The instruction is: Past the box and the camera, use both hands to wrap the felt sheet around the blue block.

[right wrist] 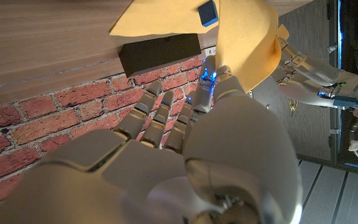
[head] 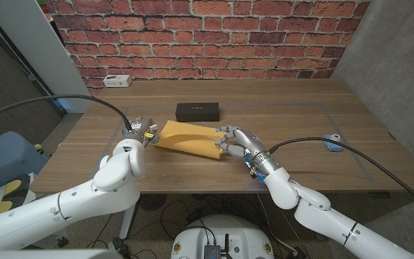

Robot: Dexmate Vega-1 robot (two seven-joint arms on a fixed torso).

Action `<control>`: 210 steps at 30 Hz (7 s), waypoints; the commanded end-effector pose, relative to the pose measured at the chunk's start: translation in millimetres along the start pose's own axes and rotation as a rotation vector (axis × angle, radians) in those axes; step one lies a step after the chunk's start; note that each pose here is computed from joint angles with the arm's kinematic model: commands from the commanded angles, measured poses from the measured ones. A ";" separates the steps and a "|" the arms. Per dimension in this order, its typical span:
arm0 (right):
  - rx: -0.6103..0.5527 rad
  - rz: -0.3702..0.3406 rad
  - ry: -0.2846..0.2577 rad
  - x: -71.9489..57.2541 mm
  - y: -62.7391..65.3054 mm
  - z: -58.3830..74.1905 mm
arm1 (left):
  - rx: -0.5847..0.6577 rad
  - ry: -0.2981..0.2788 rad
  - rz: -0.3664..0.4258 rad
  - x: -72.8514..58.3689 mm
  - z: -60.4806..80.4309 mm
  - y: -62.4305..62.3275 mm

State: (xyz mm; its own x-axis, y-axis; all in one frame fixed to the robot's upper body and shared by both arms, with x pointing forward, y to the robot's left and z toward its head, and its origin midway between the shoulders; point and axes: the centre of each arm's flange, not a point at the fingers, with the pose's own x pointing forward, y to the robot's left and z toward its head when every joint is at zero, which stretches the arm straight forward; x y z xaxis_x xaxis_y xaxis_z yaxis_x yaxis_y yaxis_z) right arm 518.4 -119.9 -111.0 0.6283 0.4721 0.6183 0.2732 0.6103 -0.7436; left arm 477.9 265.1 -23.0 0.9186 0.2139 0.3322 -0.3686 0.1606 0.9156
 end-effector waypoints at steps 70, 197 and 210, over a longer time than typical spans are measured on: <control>-0.163 -0.021 0.119 64.5 -17.5 -40.0 | 0.096 -0.137 0.048 106.5 50.2 -29.5; -0.179 0.663 0.080 86.9 5.1 -18.4 | 0.249 -0.189 -0.025 72.9 70.0 -73.4; -0.172 0.659 0.087 91.2 5.6 -23.2 | 0.322 -0.164 -0.091 79.9 72.4 -77.7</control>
State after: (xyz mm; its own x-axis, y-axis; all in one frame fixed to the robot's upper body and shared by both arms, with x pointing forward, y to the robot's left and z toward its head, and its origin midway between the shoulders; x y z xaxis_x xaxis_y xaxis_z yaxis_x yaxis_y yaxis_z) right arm 589.7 -87.3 -66.2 0.7545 0.6563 0.0020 -0.0775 0.0921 -0.9927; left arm 582.6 201.1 -45.7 0.9493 0.0311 0.3127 -0.3083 -0.1004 0.9460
